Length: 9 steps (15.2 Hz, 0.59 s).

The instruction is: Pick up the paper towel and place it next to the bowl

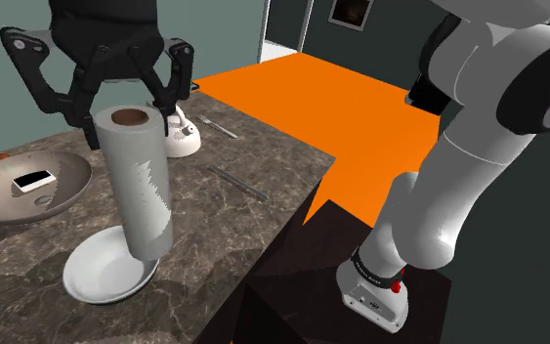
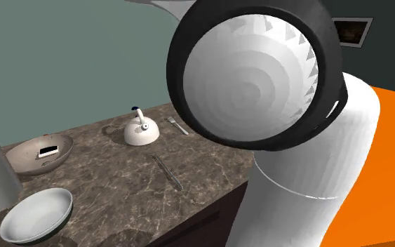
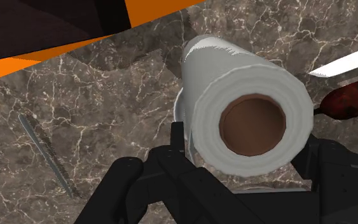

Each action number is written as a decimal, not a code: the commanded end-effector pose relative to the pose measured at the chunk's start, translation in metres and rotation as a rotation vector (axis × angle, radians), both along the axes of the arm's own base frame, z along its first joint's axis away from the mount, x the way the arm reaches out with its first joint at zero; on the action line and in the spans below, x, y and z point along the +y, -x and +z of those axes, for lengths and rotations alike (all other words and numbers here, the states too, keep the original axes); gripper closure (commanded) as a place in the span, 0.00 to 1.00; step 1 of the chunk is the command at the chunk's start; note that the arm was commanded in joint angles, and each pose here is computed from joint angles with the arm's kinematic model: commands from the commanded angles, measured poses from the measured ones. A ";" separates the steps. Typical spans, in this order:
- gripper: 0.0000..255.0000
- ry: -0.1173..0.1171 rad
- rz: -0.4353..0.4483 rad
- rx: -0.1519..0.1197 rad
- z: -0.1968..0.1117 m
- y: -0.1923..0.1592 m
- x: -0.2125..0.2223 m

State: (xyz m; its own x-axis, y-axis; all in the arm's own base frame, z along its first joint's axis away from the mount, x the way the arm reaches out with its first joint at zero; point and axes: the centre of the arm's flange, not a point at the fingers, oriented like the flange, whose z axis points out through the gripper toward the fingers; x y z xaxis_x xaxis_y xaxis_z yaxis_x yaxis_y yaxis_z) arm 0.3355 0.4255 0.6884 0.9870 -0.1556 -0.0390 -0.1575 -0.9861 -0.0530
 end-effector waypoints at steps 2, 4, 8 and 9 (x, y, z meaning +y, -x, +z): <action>1.00 0.000 -0.003 0.001 0.001 0.015 0.037; 1.00 0.000 -0.003 0.001 0.001 0.024 0.061; 1.00 0.000 -0.003 0.001 -0.015 0.027 0.068; 1.00 0.000 -0.003 0.001 -0.020 0.027 0.068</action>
State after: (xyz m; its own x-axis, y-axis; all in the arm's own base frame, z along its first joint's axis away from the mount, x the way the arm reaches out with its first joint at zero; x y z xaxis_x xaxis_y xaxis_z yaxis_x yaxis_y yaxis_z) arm 0.3081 0.4925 0.6730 0.9866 -0.1583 -0.0399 -0.1603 -0.9857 -0.0526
